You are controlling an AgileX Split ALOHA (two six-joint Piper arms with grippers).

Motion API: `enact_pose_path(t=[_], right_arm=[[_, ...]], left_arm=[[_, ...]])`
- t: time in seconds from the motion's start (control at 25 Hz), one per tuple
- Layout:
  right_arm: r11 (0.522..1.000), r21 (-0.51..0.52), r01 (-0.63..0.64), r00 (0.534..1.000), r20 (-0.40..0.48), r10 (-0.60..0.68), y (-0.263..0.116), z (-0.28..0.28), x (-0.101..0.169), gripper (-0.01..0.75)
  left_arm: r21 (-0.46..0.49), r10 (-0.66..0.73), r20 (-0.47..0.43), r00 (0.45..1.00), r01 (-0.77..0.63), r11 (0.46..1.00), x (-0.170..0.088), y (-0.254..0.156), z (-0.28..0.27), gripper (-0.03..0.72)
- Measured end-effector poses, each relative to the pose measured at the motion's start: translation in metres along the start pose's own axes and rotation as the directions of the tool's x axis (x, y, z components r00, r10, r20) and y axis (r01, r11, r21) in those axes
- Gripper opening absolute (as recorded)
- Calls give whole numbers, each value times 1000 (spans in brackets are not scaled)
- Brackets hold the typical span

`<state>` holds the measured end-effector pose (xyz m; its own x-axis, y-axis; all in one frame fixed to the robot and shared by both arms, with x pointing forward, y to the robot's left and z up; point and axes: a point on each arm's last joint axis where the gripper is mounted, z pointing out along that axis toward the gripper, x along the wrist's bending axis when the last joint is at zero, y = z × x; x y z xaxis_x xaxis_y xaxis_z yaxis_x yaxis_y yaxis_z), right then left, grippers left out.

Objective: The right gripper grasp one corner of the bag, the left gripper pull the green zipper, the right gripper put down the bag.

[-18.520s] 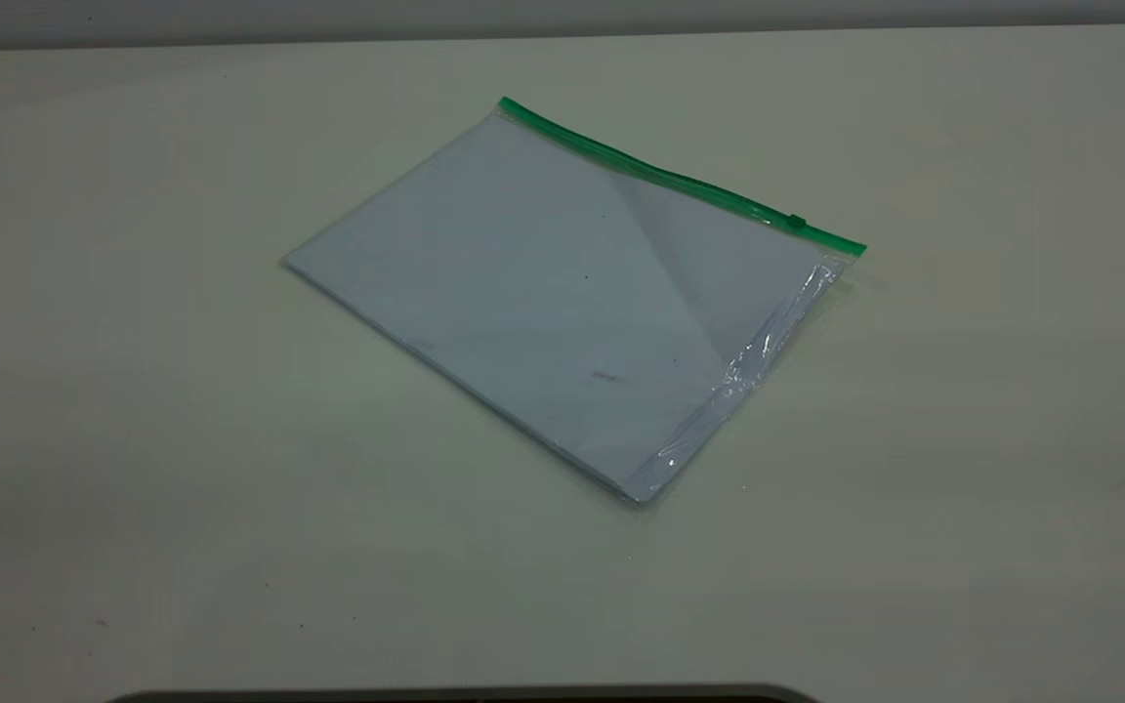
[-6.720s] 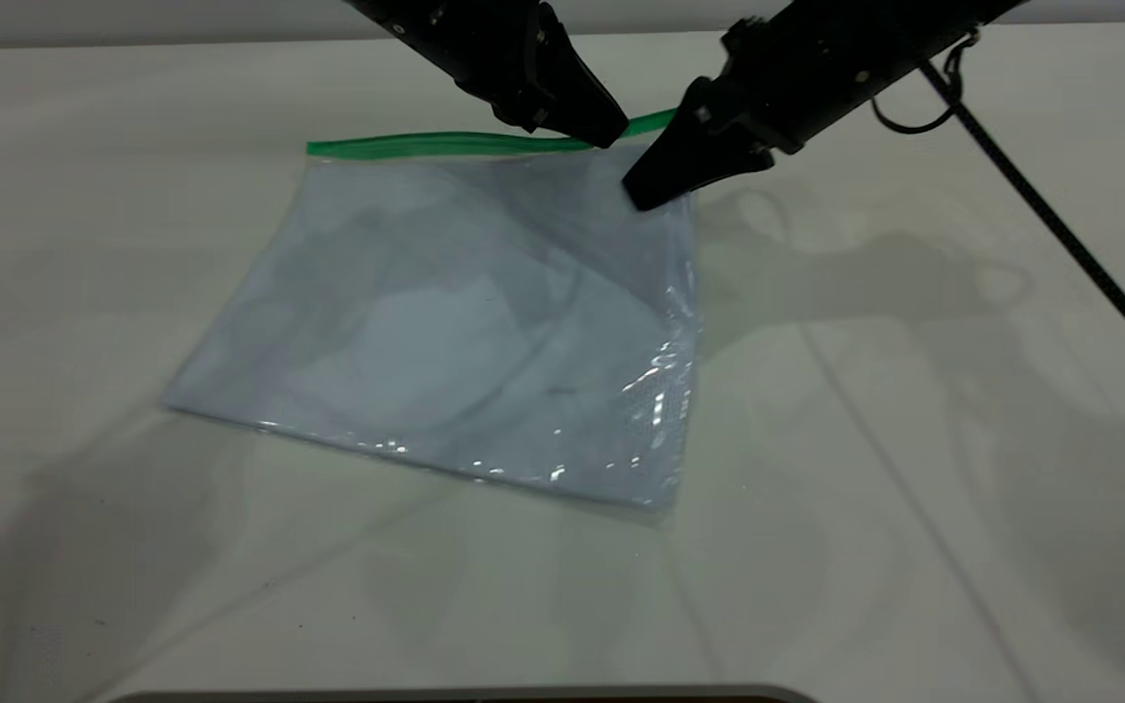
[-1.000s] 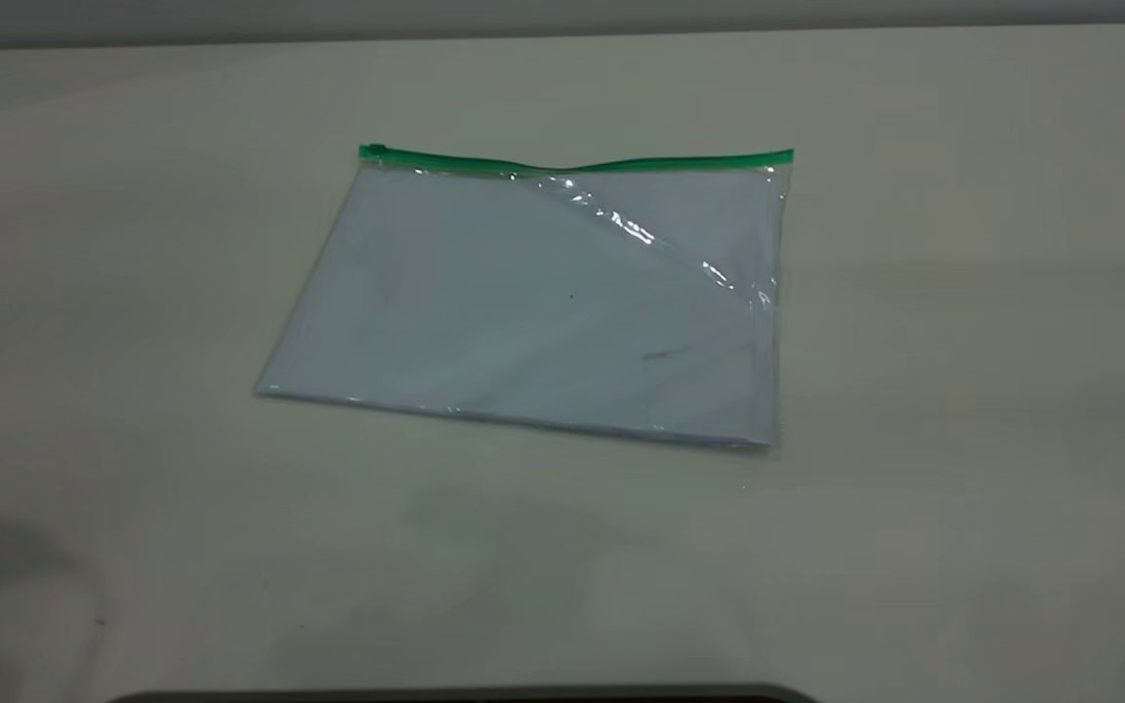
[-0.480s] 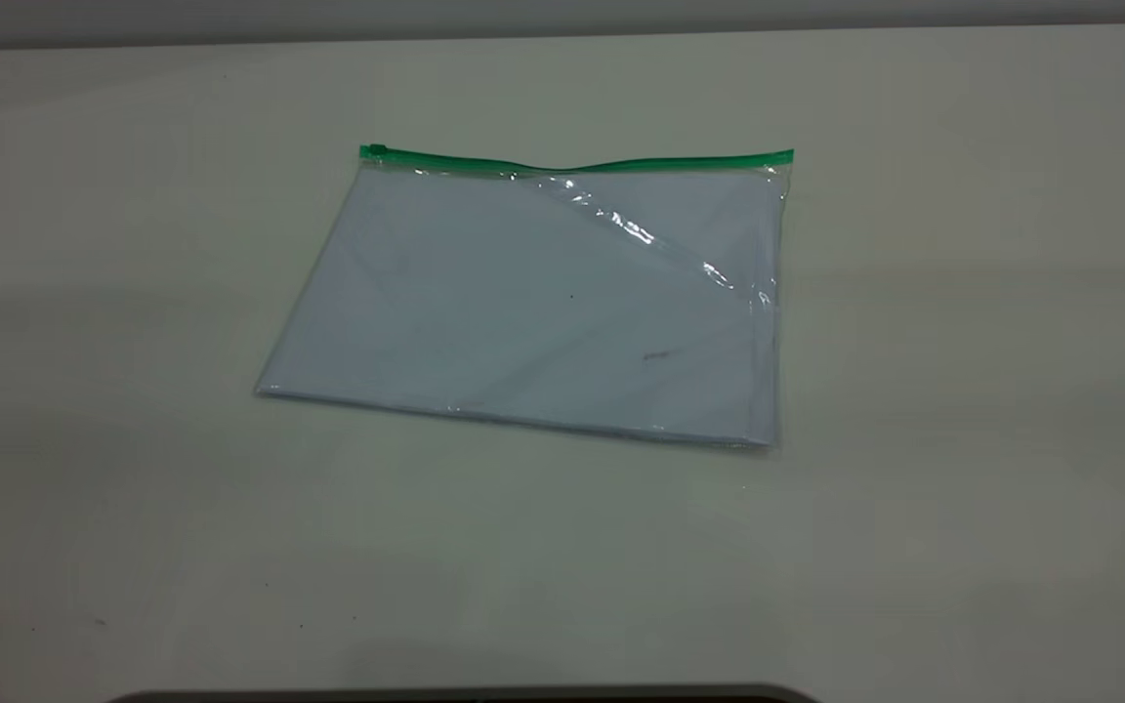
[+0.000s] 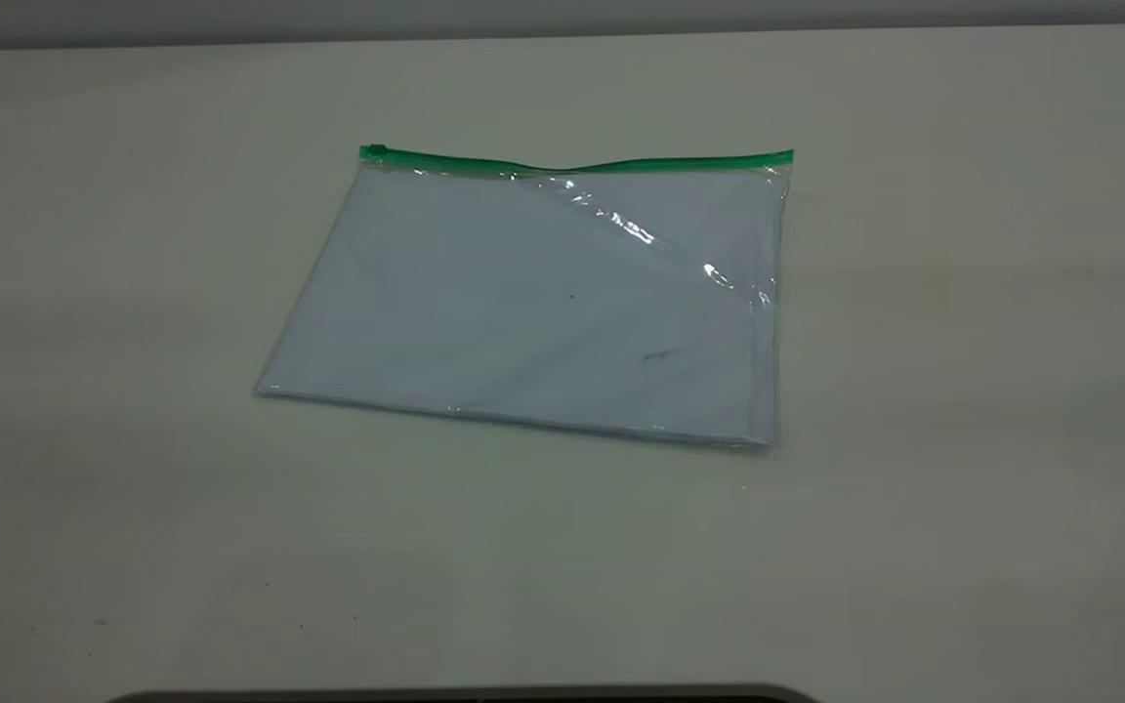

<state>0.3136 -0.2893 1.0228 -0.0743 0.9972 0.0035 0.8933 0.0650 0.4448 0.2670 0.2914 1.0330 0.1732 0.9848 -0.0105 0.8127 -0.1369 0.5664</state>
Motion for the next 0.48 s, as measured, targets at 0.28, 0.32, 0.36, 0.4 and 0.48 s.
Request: enact_pose_path(t=[0.28, 0.32, 0.36, 0.4, 0.48], right_arm=[[1000, -21, -1, 1000, -2, 1, -2, -3, 0, 380], [999, -41, -6, 1000, -2, 6, -3, -5, -1, 380], [997, -76, -18, 1000, -3, 18, -6, -9, -2, 380], [993, -117, -29, 1000, -3, 29, -10, -14, -3, 380], [978, -203, -50, 999, -1, 51, -19, -24, -5, 380]], left_arm=[[-184, 19, -29, 999, -24, 983, -5, -22, -18, 546], [-204, 20, -32, 999, -26, 979, -6, -25, -19, 546], [-223, 21, -35, 999, -29, 974, -6, -27, -21, 546], [-235, 23, -37, 999, -31, 971, -7, -29, -22, 546], [-257, 25, -41, 999, -35, 966, -8, -33, -23, 546]])
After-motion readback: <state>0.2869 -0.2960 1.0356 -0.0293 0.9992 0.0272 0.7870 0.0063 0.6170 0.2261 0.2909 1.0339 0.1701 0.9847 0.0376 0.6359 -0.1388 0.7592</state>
